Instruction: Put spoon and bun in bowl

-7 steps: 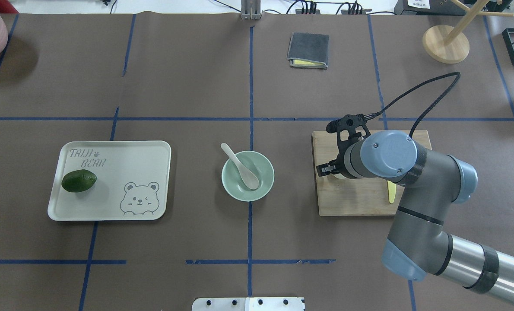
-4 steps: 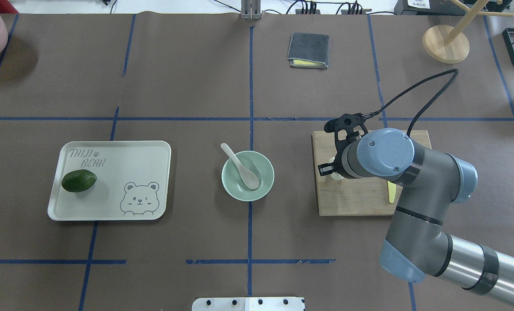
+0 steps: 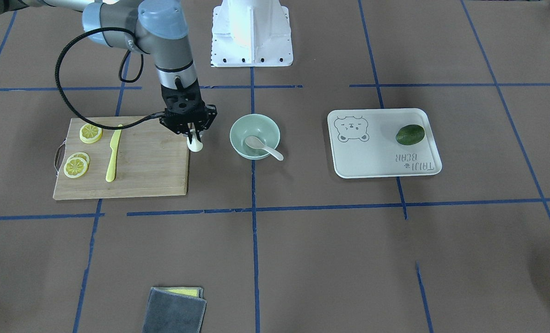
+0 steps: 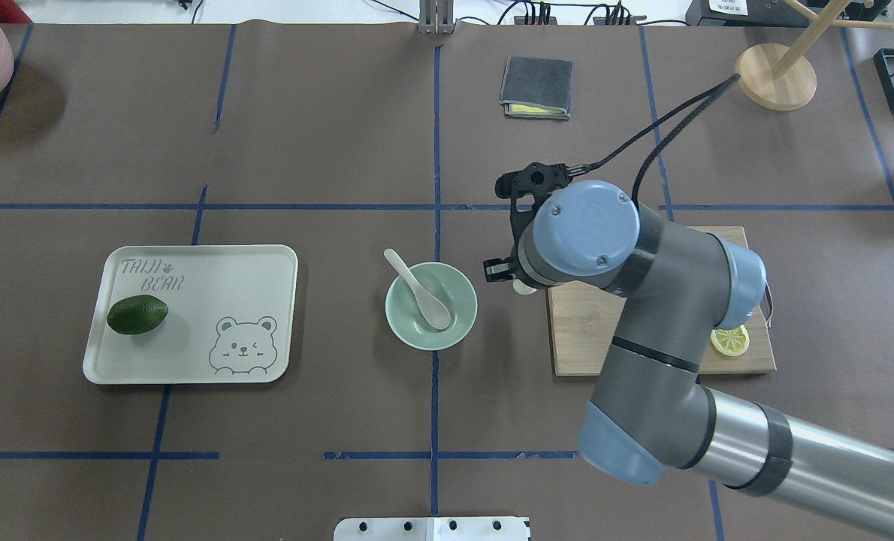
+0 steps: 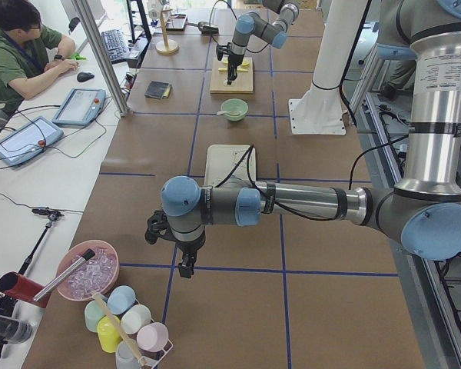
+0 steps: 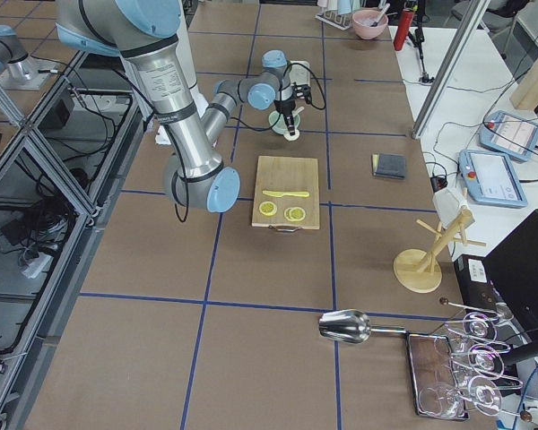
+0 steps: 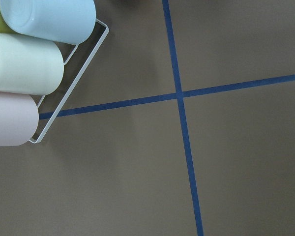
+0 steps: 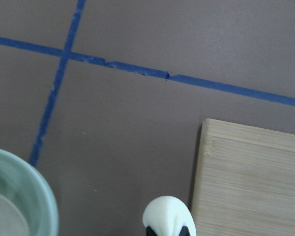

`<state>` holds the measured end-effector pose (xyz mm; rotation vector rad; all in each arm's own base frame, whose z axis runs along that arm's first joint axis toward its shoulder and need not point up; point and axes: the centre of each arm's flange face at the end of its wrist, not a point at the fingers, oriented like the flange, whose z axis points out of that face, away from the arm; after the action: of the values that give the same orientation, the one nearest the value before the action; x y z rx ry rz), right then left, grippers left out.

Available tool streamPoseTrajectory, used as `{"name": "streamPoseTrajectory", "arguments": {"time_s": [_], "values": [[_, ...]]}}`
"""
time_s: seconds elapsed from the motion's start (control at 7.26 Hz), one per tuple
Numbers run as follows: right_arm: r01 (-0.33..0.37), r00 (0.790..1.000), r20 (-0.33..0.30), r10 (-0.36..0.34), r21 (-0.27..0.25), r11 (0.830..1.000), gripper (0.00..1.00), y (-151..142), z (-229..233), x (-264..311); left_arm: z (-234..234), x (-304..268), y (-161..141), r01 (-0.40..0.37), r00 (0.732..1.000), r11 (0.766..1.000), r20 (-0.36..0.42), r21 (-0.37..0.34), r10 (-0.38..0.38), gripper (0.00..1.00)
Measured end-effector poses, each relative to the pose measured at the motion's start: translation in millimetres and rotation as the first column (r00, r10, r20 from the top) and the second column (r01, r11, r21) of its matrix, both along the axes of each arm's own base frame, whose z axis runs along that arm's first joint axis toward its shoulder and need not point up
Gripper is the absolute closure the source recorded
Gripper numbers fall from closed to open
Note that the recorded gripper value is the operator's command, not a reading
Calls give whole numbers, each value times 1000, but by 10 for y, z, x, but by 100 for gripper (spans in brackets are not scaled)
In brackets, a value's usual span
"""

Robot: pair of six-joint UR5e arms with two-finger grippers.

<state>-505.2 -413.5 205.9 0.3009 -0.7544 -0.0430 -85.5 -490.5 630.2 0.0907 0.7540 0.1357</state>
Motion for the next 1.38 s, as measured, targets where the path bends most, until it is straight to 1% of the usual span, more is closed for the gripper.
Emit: {"name": "streamPoseTrajectory", "arguments": {"time_s": [0.14, 0.28, 0.41, 0.55, 0.69, 0.96, 1.38], "values": [[-14, 1000, 2, 14, -20, 1000, 100, -54, -276, -227, -8, 2, -3, 0, 1000, 1000, -2, 1, 0, 0], [-17, 1000, 0, 17, -33, 999, 92, -41, -454, -468, -16, 8, -5, 0, 1000, 1000, -10, 2, 0, 0], [-21, 1000, 1, 21, -45, 999, 65, 74, -569, -697, -26, 16, -9, -1, 1000, 1000, -17, 4, 1, 0], [-27, 1000, -4, 27, -49, 998, 12, 210, -630, -898, -32, 21, -12, -1, 1000, 1000, -21, 5, 1, 0], [-28, 1000, -15, 27, -47, 999, 3, 315, -635, -1045, -37, 25, -17, -2, 1000, 1000, -22, 6, 2, 0], [-37, 999, -36, 36, -21, 999, 1, 430, -597, -1178, -41, 32, -22, -3, 1000, 1000, -27, 7, 3, 0], [-35, 998, -44, 35, 3, 999, 0, 429, -598, -1171, -40, 40, -23, -3, 999, 1000, -36, 6, 3, 0]]}}
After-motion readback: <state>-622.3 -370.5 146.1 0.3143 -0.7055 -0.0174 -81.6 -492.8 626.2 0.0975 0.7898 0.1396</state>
